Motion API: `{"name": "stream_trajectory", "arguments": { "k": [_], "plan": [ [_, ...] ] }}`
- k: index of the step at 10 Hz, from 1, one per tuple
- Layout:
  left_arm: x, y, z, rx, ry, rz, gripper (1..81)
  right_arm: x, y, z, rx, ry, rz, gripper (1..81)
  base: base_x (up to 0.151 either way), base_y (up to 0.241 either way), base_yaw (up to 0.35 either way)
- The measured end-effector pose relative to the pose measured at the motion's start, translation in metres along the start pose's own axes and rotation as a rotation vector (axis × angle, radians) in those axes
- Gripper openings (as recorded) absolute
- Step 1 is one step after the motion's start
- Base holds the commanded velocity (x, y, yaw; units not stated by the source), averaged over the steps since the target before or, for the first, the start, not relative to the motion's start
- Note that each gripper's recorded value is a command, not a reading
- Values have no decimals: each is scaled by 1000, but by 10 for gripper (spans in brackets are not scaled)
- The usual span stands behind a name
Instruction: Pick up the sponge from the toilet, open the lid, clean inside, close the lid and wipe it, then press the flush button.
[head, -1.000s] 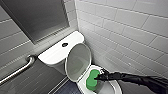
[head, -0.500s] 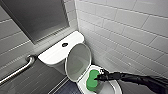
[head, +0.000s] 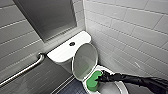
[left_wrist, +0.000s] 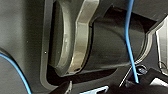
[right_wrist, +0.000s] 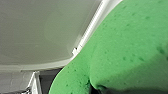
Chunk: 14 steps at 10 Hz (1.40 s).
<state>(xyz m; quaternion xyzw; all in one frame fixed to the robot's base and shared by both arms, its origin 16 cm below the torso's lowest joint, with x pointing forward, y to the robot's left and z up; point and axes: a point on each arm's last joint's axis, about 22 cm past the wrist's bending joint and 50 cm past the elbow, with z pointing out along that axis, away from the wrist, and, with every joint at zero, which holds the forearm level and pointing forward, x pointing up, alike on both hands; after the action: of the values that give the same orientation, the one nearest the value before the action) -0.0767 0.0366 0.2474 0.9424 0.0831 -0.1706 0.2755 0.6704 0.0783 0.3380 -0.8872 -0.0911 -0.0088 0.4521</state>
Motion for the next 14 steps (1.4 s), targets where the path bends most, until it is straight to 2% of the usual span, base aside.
{"name": "stream_trajectory", "arguments": {
  "k": [3,5,6,7,9,11,14],
  "plan": [
    [2,7,2,-7,8,-9,811,7,-10,12,7,2,-13,10,0,0,0],
    [1,6,2,-6,9,-9,811,2,-10,21,31,58,11,10,0,0,0],
    [1,6,2,-7,8,-10,811,-4,-12,23,56,103,24,10,0,0,0],
    [1,6,2,-6,9,-9,811,-16,-16,28,83,126,39,10,0,0,0],
    [1,4,2,-1,7,-9,811,-45,-27,28,130,114,60,10,0,0,0],
    [1,4,2,-2,7,-9,811,-46,-10,6,119,138,65,10,0,0,0],
    [1,4,2,-2,7,-9,811,-87,53,-20,41,146,140,10,0,0,0]
  ]
}}
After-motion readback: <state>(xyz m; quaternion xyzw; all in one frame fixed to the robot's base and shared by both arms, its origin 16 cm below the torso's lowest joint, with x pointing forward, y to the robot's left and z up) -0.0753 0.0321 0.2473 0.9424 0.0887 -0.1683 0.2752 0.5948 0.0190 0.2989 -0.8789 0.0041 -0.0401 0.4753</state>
